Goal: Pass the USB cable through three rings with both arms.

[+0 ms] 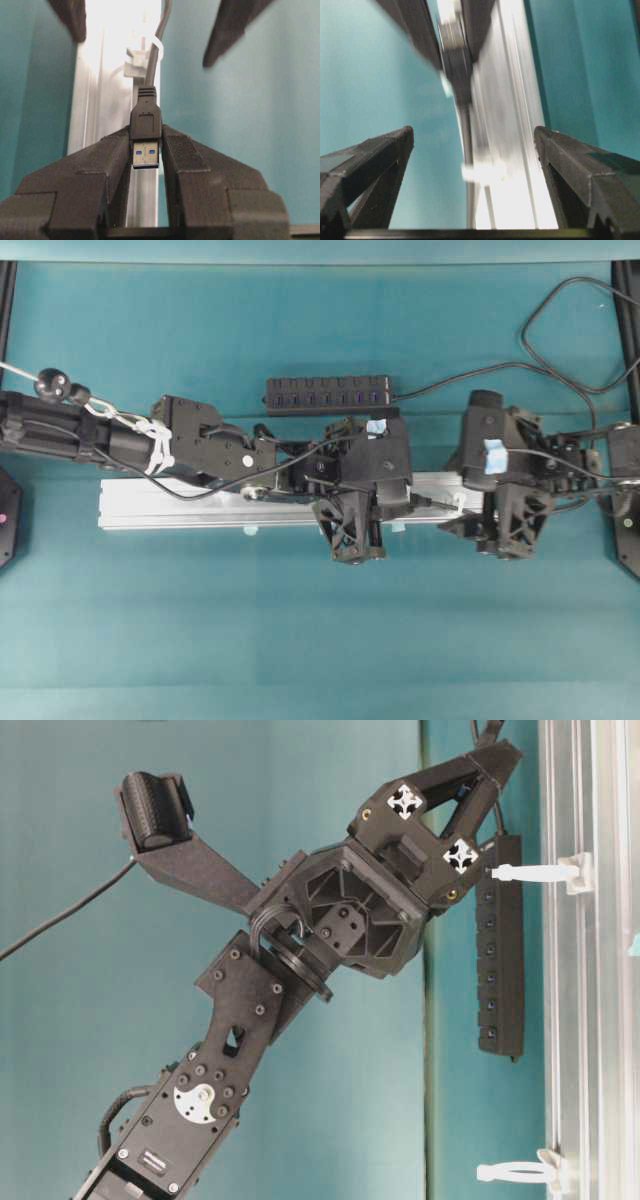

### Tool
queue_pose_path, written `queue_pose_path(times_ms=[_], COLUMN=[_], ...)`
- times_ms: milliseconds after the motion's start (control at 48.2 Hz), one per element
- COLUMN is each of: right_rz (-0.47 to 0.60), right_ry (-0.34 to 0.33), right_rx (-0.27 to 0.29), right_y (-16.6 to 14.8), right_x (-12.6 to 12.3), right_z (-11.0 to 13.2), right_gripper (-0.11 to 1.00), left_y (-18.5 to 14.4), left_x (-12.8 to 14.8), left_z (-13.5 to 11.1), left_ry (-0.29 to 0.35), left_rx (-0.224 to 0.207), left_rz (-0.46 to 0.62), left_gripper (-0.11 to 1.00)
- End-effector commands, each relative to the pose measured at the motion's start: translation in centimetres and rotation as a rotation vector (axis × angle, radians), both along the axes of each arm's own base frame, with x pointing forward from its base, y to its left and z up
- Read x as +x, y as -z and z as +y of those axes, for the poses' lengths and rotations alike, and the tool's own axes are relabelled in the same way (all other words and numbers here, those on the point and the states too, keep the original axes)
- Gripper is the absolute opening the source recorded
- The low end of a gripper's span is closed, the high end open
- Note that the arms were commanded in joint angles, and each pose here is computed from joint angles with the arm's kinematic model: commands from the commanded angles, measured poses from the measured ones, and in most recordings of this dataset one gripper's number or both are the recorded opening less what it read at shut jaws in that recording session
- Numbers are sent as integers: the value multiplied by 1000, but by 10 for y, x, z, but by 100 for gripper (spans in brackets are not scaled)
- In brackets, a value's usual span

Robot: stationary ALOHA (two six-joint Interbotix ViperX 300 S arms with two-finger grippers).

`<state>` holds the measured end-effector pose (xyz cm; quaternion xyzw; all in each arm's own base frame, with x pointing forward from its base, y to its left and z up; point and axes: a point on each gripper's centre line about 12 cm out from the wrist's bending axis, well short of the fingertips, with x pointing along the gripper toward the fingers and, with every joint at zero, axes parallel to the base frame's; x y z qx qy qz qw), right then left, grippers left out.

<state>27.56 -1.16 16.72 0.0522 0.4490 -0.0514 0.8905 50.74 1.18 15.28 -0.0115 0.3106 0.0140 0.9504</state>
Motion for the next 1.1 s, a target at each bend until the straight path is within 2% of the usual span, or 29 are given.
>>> queue_pose_path(times_ms=[0, 311, 518, 684, 933, 1078], right_rz=[-16, -7, -1, 2, 22, 10], right_ry=[-10, -18, -19, -16, -16, -23], right_rx=[-10, -13, -16, -15, -16, -21], right_y=[-4, 8, 9, 9, 10, 10], right_x=[9, 24, 24, 23, 22, 23], right_z=[0, -1, -1, -1, -2, -1], right_gripper=[67, 66, 63, 48, 13, -2], left_y=[-16, -20, -19, -18, -19, -18], left_x=[2, 0, 0, -1, -1, -1], left_z=[-1, 0, 0, 1, 1, 1], left_ry=[4, 3, 4, 3, 3, 3], left_rx=[5, 5, 7, 7, 7, 7], left_rz=[-38, -44, -41, -40, -41, -40], left_gripper=[20, 20, 20, 20, 20, 20])
